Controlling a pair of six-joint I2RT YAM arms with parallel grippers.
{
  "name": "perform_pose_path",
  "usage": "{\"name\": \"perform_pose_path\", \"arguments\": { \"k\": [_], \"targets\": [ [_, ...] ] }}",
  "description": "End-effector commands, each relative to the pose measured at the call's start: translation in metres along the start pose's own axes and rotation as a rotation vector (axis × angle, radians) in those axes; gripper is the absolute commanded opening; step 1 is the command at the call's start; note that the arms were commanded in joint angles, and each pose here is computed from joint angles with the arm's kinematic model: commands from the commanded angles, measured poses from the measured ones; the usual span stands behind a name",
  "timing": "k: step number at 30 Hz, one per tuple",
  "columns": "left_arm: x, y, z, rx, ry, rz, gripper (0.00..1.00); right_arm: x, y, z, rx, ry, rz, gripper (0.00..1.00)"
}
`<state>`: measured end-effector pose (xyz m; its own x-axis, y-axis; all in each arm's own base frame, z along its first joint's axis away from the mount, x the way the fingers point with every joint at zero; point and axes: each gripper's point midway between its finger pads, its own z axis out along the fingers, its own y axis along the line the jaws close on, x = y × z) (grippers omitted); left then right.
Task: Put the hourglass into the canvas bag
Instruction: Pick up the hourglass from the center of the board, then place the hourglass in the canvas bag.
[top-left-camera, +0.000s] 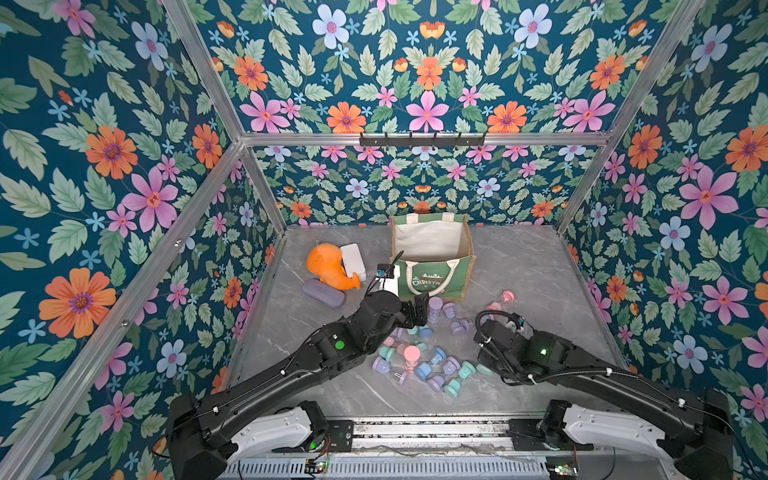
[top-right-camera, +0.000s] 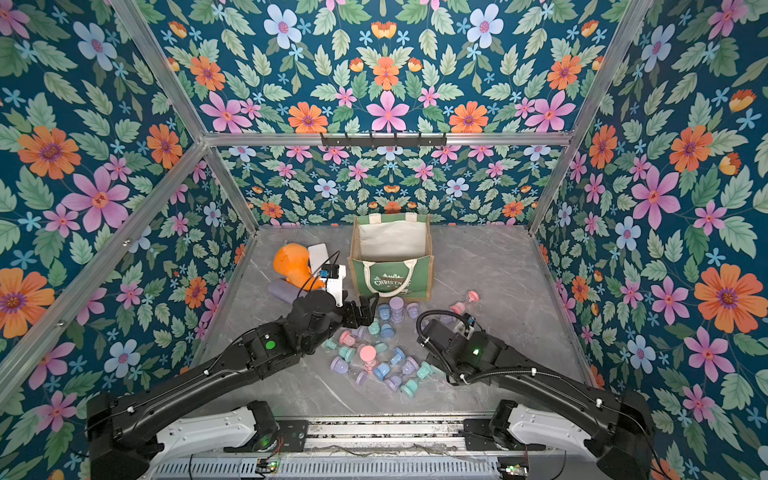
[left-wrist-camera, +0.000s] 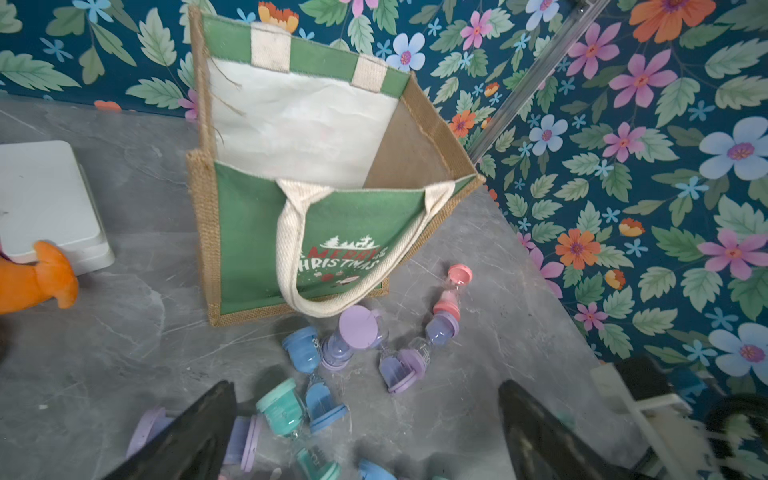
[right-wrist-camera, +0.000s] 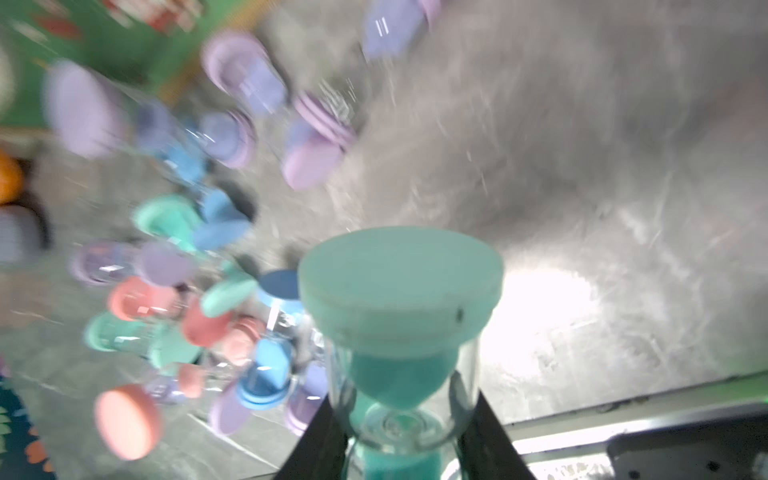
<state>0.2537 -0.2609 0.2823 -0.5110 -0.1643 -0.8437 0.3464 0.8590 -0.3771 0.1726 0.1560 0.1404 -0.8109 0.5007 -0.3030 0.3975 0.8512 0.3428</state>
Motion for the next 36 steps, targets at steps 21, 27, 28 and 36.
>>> {"name": "perform_pose_path", "arguments": {
  "k": [21, 27, 28, 36],
  "targets": [
    [-0.086, 0.060, 0.079, -0.132, -0.028, -0.031, 1.00, -0.179, 0.230, -0.049, -0.272, -0.270, -0.426, 0.17],
    [-0.073, 0.065, 0.095, -0.111, 0.005, -0.036, 1.00, -0.202, 0.255, 0.002, -0.263, -0.224, -0.434, 0.17],
    [-0.071, 0.066, 0.097, -0.112, 0.006, -0.039, 1.00, -0.204, 0.259, 0.011, -0.263, -0.217, -0.440, 0.17],
    [-0.054, 0.067, 0.109, -0.086, 0.041, -0.047, 1.00, -0.211, 0.270, 0.075, -0.233, -0.113, -0.443, 0.17]
  ]
}}
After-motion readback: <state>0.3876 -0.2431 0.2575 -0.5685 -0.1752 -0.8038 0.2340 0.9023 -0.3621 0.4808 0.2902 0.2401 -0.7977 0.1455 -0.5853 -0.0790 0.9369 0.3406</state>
